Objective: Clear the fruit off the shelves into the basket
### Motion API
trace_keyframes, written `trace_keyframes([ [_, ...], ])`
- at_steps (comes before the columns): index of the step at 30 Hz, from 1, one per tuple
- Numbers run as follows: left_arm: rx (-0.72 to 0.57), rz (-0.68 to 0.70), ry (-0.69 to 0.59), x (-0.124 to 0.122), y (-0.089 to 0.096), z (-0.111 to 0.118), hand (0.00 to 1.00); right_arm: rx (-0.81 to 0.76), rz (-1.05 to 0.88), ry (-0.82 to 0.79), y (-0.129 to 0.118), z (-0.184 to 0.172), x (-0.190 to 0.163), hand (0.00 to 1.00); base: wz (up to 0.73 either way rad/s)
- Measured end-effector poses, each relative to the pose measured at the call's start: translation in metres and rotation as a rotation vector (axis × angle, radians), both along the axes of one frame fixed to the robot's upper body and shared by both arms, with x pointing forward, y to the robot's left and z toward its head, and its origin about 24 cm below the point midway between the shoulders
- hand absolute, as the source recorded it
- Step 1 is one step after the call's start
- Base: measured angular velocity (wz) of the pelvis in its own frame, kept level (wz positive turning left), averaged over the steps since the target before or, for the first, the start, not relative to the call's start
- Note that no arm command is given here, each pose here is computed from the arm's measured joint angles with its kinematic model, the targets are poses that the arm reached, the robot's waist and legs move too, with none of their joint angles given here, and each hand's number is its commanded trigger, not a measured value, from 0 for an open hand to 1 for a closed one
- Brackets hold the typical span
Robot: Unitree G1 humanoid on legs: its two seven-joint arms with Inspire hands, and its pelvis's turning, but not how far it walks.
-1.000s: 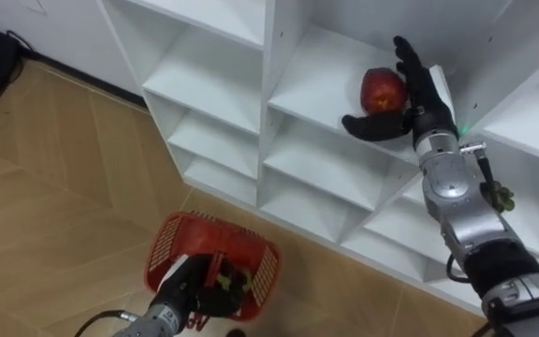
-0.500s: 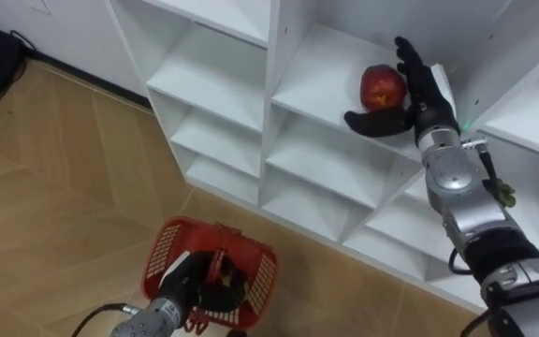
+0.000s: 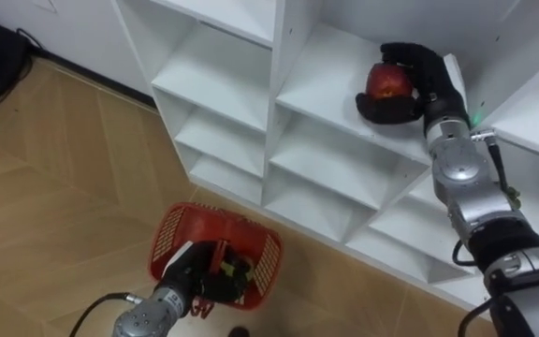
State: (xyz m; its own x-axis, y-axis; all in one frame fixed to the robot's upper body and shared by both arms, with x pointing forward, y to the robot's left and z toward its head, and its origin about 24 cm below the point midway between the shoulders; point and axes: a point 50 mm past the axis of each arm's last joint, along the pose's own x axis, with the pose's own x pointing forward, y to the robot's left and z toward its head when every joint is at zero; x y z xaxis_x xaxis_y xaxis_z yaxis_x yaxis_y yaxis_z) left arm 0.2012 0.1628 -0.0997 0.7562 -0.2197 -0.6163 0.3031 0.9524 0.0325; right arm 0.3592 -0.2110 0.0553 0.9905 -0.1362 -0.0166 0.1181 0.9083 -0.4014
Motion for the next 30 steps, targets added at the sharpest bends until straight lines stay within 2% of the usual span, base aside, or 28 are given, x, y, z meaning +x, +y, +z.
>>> trace_keyframes([
  [16, 0.004, -0.010, 0.001, 0.000, 0.000, 0.000, 1.00, -0.012, -0.004, -0.011, 0.000, 0.000, -0.001, 1.00, 0.00],
  [30, -0.018, 0.018, 0.022, -0.005, -0.006, -0.006, 1.00, -0.065, 0.068, -0.065, 0.018, 0.002, -0.007, 1.00, -0.06],
])
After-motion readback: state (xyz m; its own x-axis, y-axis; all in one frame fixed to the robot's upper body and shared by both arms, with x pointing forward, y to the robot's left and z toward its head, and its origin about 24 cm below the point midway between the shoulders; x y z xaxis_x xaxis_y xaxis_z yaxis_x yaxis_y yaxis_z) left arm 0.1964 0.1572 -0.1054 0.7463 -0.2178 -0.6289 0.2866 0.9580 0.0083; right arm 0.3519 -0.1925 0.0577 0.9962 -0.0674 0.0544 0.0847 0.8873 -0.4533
